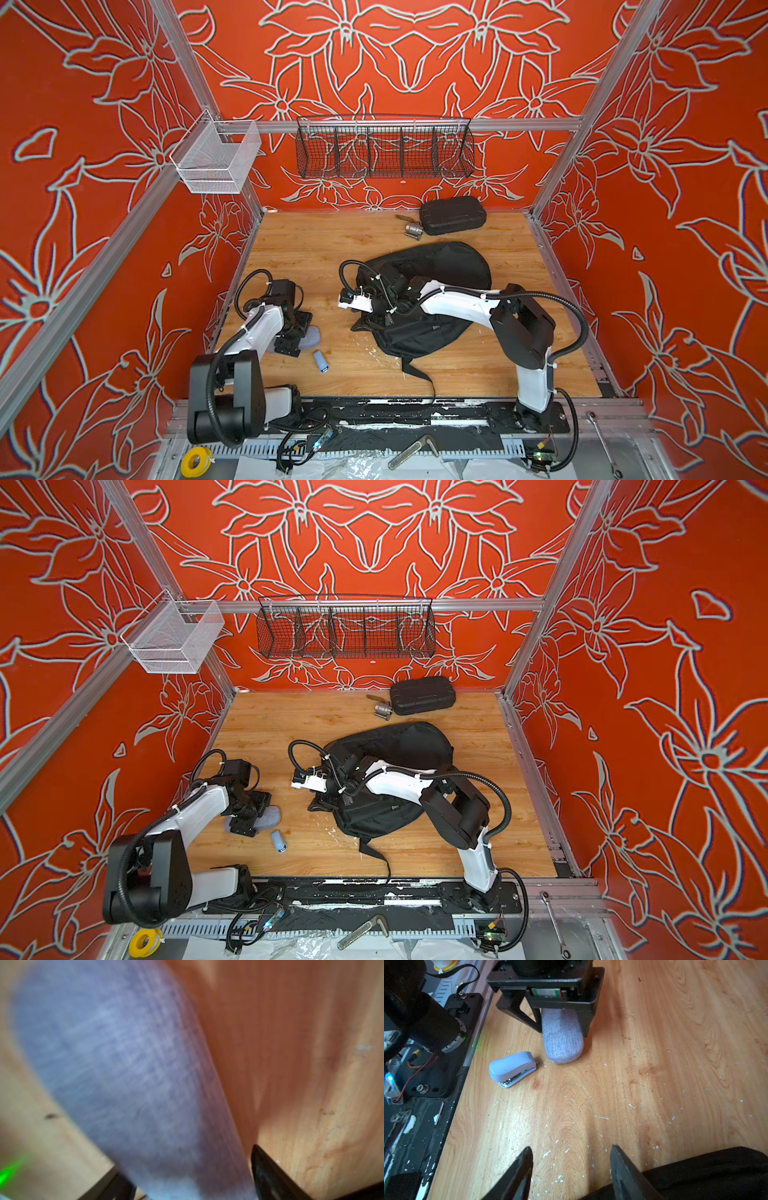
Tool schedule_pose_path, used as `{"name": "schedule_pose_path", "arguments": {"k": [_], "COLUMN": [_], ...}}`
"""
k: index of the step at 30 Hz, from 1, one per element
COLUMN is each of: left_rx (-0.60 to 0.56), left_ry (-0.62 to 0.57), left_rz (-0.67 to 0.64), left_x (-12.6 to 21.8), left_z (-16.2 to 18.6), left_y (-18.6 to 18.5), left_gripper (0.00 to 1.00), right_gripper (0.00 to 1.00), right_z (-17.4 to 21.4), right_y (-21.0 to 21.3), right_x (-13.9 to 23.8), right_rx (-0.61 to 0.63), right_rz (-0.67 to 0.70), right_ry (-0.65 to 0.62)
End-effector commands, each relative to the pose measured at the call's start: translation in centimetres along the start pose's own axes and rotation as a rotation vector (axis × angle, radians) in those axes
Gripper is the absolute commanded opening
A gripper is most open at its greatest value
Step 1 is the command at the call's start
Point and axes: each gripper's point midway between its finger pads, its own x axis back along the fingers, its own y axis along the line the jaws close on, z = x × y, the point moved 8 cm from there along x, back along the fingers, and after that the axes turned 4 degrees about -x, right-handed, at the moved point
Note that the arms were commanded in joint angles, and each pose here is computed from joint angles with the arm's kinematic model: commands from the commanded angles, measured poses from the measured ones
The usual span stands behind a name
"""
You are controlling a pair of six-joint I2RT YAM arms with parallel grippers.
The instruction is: Pack the student bag
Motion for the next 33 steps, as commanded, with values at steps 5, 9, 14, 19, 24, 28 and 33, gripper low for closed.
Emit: {"name": "schedule_pose_path", "arguments": {"k": [5,9,14,19,24,28,33], "left_rx": [-0.055,-0.092,-0.122,-0.237,-0.37,-0.361,-0.399], "left_ry": [0.102,0.11,0.149,0.094,-0.077,-0.071,-0.134], "left_rz": [0.096,0.11,0.133,0.149,0.127,0.205,0.264], "left_x": [-1.2,-0.8,-0.6,1.7,5.7,7.0,8.8], "left_z": [0.1,1.4,4.3,4.5,2.4,-0.3,-3.8], "left_y": [-2.9,-5.1,-8.8,-11.4,-12.6,-12.3,-11.2], "left_gripper": [0.51,0.46,0.56,0.93,0.97,0.97,0.97], "right_gripper": [0.61,0.6,0.6,0.61,0.62,0.63,0.62], "right_z": [-0.8,-0.4,0.6,1.0,0.7,-0.2,-0.9], "right_y": [-0.7,-1.3,-1.9,-2.4,-3.2,-3.6,-3.7], "right_x": [0.9,1.9,3.0,2.7,1.8,0.4,-2.7], "right_rx": [0.026,-0.027,-0.056,-0.126,-0.204,-0.197,-0.236], "right_rz": [0.033,0.063,0.103,0.138,0.178,0.199,0.199], "right_ry": [0.005,-0.014,0.006,0.04,0.034,0.043,0.112]}}
